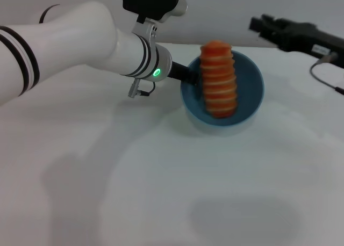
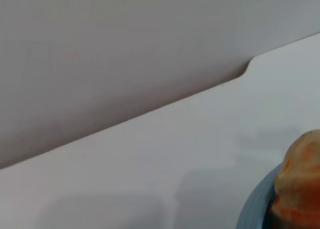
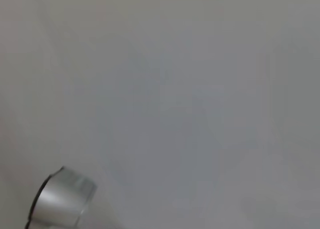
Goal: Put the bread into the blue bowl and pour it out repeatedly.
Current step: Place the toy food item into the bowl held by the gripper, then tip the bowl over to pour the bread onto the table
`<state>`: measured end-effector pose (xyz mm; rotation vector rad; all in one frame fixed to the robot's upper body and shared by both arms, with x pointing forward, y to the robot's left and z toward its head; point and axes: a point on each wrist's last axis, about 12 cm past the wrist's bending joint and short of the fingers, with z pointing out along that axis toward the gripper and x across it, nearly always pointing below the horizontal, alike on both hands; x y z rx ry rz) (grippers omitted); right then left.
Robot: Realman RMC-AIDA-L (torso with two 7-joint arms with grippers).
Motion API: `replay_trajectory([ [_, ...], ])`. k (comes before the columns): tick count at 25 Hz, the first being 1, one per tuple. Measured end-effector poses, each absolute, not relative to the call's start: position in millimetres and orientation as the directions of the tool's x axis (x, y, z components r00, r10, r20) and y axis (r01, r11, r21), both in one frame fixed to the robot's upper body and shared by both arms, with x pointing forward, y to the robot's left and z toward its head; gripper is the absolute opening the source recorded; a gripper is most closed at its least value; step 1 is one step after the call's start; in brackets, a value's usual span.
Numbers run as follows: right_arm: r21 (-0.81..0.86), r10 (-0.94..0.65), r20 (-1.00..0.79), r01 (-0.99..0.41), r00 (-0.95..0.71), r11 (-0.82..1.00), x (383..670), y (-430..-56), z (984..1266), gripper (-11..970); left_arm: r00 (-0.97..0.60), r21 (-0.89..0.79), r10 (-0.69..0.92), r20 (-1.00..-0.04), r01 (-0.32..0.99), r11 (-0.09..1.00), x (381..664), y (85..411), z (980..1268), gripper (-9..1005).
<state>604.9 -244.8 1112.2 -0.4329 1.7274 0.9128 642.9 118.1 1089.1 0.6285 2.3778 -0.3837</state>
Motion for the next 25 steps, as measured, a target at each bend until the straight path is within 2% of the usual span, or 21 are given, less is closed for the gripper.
replay_trajectory([
  [5, 0.322, 0.172, -0.942, -0.632, -0.289, 0.705, 594, -275, 1112, 378, -0.658, -0.089, 0.352, -0.665, 0.539, 0.838, 644, 117, 1091, -2],
  [6, 0.328, 0.199, -0.941, -0.590, -0.275, 0.737, 584, -295, 1108, 378, -0.647, -0.080, 0.356, -0.674, 0.543, 0.836, 645, 116, 1092, -2],
  [9, 0.344, 0.231, -0.935, -0.540, -0.268, 0.768, 574, -313, 1104, 378, -0.608, -0.053, 0.371, -0.702, 0.564, 0.824, 648, 112, 1097, -2],
  [13, 0.391, 0.305, -0.917, -0.437, -0.257, 0.810, 548, -347, 1091, 378, -0.564, -0.026, 0.402, -0.722, 0.602, 0.798, 649, 100, 1104, -2],
  [15, 0.409, 0.337, -0.909, -0.376, -0.245, 0.831, 530, -365, 1080, 379, -0.493, 0.024, 0.435, -0.753, 0.640, 0.768, 646, 87, 1107, -2],
  [21, 0.453, 0.391, -0.887, -0.301, -0.244, 0.839, 509, -381, 1066, 378, -0.357, 0.112, 0.477, -0.803, 0.696, 0.709, 639, 64, 1113, -1],
  [25, 0.470, 0.412, -0.878, -0.272, -0.243, 0.840, 501, -387, 1062, 377, -0.269, 0.159, 0.450, -0.852, 0.685, 0.711, 645, 57, 1123, -1],
])
